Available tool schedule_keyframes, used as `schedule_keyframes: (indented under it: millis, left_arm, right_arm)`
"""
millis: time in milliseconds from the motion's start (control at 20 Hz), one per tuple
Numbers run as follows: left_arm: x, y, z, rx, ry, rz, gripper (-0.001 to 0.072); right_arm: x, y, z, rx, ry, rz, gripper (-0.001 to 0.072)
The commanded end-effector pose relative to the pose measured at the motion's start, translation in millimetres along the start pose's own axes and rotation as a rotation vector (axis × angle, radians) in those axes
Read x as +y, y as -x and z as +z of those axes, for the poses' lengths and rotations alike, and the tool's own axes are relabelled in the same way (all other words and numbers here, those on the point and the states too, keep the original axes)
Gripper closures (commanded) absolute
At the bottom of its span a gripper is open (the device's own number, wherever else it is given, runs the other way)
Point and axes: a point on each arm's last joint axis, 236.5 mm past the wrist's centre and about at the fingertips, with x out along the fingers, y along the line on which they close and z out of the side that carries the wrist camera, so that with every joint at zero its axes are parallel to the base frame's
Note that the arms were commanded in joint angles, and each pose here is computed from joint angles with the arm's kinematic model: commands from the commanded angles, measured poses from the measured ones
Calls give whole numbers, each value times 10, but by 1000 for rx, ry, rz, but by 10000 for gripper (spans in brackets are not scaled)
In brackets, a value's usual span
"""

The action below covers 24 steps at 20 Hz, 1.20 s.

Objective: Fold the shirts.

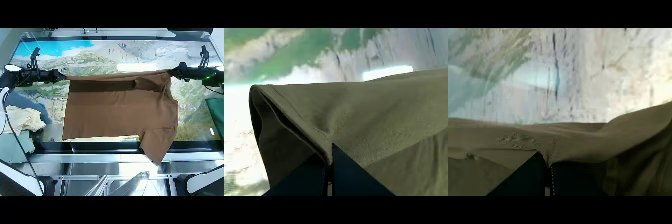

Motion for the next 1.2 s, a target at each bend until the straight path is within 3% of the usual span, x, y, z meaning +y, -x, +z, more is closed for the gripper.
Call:
schedule_keyframes:
  millis: [0, 200, 700, 750, 800, 850, 900, 950, 1000, 1100, 1150]
  left_arm:
    - [64, -122, -59, 47, 9, -18, 696]
    - [182, -194, -226, 103, 3, 34, 701]
    - [276, -517, -750, 216, -15, 106, 703]
    - [262, -508, -746, 217, -16, 104, 701]
    - [241, -468, -724, 217, -15, 100, 635]
    - [209, -411, -686, 220, -1, 88, 398]
    - [153, -338, -633, 229, 8, 69, 277]
    - [75, -227, -564, 243, 19, 43, 65]
    - [-4, -114, -488, 254, 29, 22, 7]
    - [-187, 184, -316, 280, 37, -20, 11]
    - [-274, 329, -264, 299, 44, -37, 11]
  right_arm:
    - [-167, 63, -285, 128, 19, -13, 698]
    - [-326, 66, -597, 227, 18, -57, 698]
    - [-405, 31, -687, 237, 14, -65, 696]
    - [-379, 40, -719, 251, 13, -54, 649]
    - [-365, 52, -743, 262, 10, -46, 434]
    - [-354, 72, -761, 271, 5, -40, 234]
    - [-356, 103, -764, 275, -9, -41, 204]
    - [-373, 160, -758, 277, -22, -51, 213]
    - [-406, 259, -735, 276, -44, -69, 214]
    - [-392, 507, -670, 266, -72, -67, 252]
    - [-348, 640, -645, 264, -72, -58, 481]
